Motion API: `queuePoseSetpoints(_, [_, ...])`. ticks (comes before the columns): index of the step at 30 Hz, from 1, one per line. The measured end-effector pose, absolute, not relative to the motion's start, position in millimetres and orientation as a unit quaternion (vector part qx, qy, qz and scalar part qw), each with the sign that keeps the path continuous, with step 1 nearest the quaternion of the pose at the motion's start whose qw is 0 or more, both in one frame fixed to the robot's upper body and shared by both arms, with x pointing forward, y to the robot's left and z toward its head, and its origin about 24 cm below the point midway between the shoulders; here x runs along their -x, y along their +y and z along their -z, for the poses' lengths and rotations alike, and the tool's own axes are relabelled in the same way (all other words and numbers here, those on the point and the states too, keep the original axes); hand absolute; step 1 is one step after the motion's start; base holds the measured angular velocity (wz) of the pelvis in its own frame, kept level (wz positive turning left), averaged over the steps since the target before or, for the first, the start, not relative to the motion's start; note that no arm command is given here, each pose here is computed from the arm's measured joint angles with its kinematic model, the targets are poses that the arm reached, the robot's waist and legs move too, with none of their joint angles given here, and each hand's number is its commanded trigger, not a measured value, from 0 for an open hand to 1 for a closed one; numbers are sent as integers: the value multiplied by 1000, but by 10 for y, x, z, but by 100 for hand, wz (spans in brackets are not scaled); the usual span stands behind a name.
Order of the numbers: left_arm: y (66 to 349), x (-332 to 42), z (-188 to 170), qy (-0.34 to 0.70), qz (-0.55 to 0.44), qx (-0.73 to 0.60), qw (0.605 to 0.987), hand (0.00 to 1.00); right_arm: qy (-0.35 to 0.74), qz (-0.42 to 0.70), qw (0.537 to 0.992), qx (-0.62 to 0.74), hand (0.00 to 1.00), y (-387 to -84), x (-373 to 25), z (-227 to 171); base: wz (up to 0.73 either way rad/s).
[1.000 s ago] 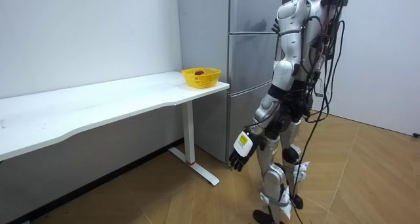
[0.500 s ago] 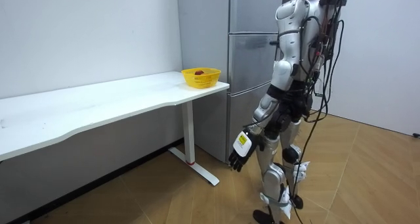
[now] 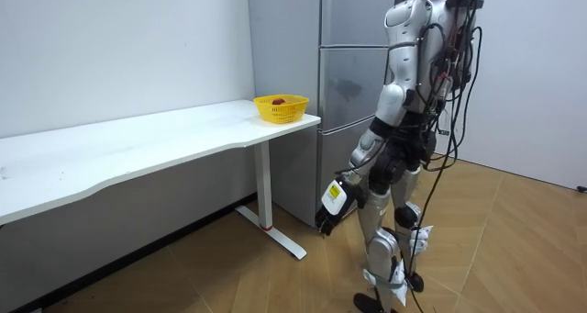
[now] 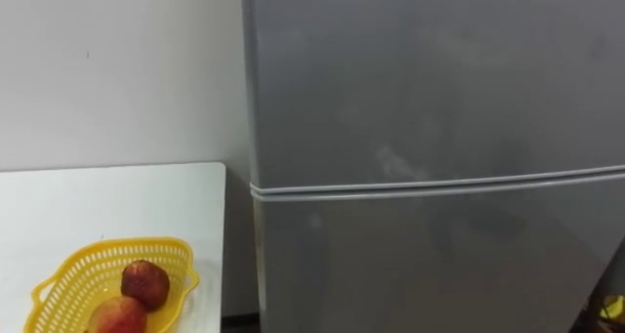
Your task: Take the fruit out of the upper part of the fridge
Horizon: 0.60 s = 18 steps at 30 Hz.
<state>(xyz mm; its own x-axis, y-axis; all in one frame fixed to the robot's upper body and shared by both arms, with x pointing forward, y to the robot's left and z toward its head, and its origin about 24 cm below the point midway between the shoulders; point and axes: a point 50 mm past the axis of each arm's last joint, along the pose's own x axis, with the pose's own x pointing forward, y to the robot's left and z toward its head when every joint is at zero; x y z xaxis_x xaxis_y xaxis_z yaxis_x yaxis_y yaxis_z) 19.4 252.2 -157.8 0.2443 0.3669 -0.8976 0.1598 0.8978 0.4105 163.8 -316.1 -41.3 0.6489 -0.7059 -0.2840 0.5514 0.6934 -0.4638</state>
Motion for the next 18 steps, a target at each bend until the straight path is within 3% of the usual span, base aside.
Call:
queuePoseSetpoints(8, [2526, -168, 1582, 616, -70, -214, 755, 0, 393, 342, 843, 132, 0, -3092, -1137, 1033, 4])
queuePoseSetpoints(18, [2515, -47, 1593, 630, -76, -206, 745, 0, 495, 338, 797, 74, 0, -2916, -703, 1373, 9])
